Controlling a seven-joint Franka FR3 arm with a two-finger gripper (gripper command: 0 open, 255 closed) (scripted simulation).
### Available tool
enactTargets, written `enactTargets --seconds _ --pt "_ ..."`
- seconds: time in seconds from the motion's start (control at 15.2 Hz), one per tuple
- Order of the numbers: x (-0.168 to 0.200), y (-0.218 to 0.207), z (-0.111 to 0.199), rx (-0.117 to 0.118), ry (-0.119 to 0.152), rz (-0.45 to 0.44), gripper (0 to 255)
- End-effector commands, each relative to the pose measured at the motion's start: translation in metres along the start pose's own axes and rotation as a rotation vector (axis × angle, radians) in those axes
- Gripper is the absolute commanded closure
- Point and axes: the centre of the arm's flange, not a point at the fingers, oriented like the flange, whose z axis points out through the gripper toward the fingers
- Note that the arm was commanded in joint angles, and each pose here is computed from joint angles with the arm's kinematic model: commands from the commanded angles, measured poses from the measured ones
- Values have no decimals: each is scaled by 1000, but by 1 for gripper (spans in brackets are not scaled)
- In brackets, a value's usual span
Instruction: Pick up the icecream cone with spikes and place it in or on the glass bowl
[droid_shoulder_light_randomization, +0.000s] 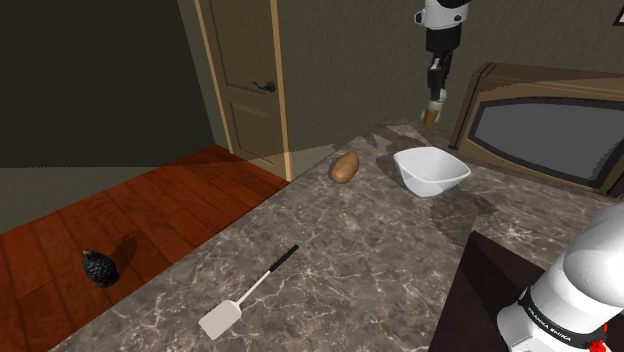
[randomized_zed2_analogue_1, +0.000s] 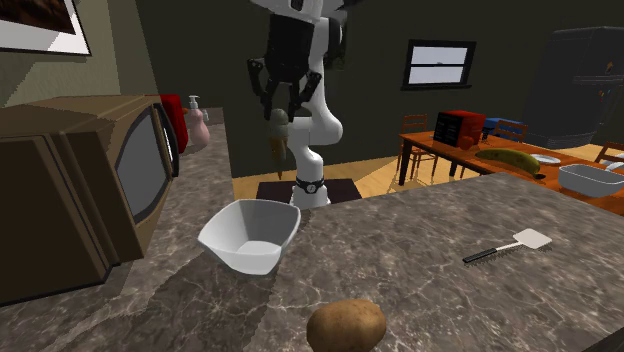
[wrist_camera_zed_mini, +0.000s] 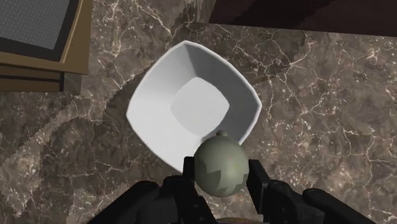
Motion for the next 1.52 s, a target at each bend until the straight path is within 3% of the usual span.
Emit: enactTargets --seconds 0.0,0.2,1.45 --pt "-10 26 1 0 0 -2 255" --pt "-24 72 4 0 0 -2 255" --pt "-12 55 102 0 0 -2 255"
